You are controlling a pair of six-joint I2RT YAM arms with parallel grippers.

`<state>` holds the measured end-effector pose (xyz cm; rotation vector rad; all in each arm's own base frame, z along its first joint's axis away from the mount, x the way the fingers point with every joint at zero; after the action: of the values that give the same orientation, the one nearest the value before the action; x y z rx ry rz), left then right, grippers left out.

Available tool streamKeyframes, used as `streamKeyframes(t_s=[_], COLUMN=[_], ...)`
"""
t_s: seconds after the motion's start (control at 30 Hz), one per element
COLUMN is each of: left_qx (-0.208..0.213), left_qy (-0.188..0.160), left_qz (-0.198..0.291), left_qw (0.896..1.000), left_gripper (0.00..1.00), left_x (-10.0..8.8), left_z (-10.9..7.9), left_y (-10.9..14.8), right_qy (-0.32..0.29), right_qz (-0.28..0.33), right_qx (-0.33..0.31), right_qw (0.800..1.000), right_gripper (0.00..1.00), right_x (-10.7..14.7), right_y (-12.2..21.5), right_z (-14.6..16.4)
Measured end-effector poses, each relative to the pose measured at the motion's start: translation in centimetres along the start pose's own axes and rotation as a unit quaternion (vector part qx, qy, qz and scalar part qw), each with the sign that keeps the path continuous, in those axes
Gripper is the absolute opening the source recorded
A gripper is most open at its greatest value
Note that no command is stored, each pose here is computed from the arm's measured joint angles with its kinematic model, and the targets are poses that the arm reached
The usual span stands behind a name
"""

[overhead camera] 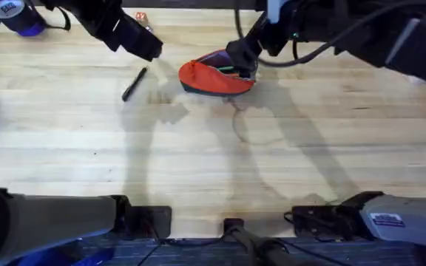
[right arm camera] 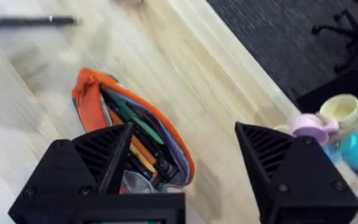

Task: Unzip the bag, pick up the pens from the table one at a time and place them inside, then zip the bag closed.

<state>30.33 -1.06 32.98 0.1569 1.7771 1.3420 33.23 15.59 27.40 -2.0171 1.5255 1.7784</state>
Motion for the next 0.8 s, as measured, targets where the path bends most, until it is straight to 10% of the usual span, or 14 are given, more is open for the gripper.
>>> streamKeyframes(t_s=[0.8], left_qx=[-0.023], left_qy=[0.110], left_qz=[0.138], left_qw=[0.984], left_gripper=[0.993], left_x=[3.4], left_z=[8.0], left_y=[-11.5], right_qy=[-0.175], right_qz=[0.045], right_qx=[-0.013], right_qw=[0.983], right_gripper=[0.996], right_x=[1.1], right_y=[1.6], right_z=[0.4])
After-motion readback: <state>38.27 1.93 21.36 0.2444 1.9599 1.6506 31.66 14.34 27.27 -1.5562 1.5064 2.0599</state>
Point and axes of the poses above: each hand's point on the last joint's axis, 136 mm out from that joint toward the fingers, its own y axis back along the fingers, its own z axis along the line the jaws close on, x = y × z, the point moved 10 cm from there along y, back along the fingers, and after that the axes turned 4 degrees about y, right-handed, at the moved point
